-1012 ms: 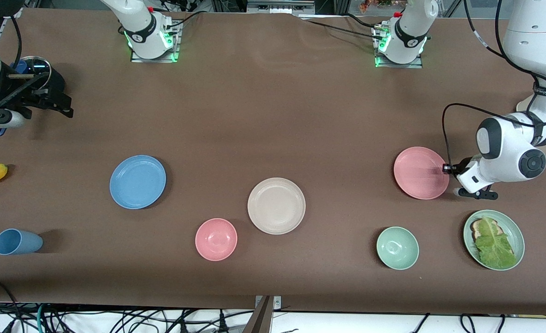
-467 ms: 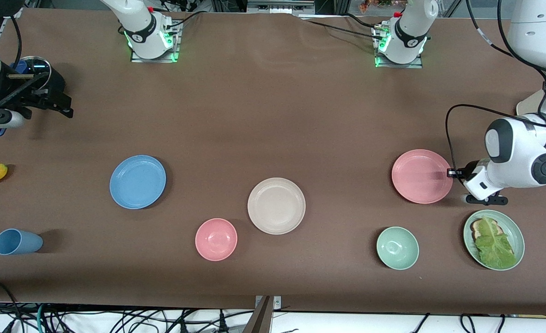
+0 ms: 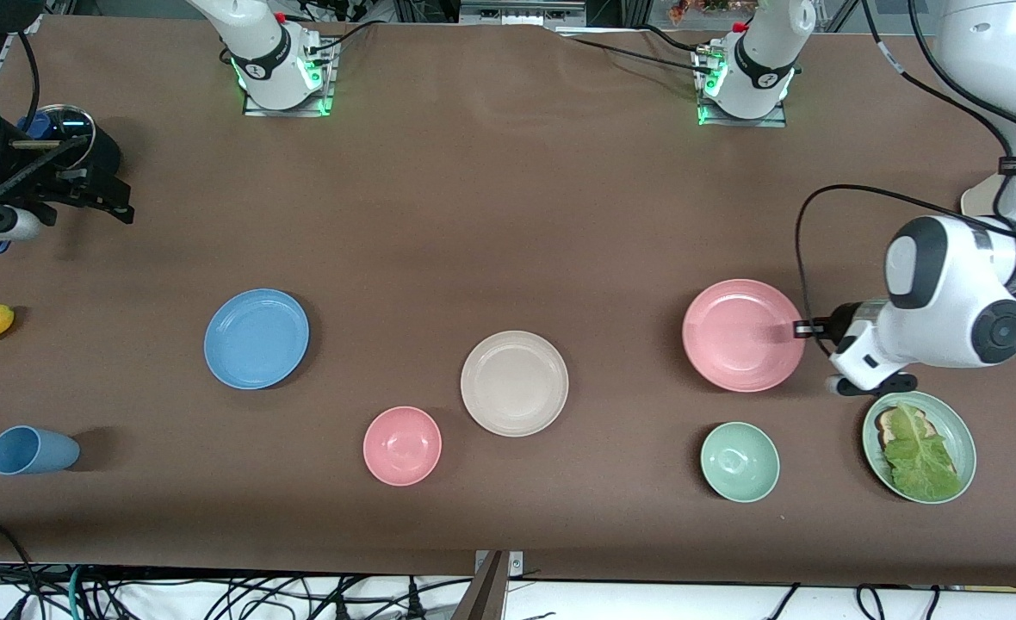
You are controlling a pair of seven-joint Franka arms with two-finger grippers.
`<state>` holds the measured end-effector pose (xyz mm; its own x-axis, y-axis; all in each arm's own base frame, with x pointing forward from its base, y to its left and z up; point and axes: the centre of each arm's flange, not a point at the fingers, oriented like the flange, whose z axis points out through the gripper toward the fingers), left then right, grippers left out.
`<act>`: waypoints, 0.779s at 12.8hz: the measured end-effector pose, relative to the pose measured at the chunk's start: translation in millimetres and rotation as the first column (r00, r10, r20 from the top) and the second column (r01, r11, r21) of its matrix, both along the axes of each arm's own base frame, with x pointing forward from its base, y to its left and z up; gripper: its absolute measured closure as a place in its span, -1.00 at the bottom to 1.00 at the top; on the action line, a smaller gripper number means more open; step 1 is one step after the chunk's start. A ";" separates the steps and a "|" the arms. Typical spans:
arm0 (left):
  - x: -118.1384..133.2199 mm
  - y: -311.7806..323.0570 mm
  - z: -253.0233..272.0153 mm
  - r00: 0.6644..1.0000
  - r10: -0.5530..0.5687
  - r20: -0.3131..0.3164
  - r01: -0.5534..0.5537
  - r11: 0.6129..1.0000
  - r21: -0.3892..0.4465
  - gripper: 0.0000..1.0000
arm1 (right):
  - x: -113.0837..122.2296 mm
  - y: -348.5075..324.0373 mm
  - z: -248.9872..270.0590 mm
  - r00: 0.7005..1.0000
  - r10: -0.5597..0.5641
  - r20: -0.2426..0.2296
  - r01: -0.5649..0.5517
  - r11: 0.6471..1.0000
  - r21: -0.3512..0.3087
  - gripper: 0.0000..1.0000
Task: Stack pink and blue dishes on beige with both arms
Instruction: 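Carry the pink plate over the beige plate and lower it on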
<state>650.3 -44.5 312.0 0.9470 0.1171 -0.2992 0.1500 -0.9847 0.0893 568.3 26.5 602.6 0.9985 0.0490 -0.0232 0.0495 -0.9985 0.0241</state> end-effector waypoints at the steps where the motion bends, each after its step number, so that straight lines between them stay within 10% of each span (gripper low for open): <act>1: 0.8 -34.0 8.8 1.000 0.029 0.005 -0.029 1.000 -0.003 0.90 | 1.7 -1.6 -1.5 1.000 -0.003 0.000 0.003 1.000 0.000 -1.00; 10: -7.5 -286.1 -34.1 0.991 0.088 0.105 -0.077 0.991 -0.106 0.90 | 24.4 -3.2 -19.1 1.000 -0.007 0.002 0.007 1.000 -0.001 -1.00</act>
<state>642.8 -330.6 277.9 0.9630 0.1705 -0.2088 0.2142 -0.9543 0.2085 592.7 23.3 583.5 0.9989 0.0422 -0.0208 0.0427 -0.9988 0.0250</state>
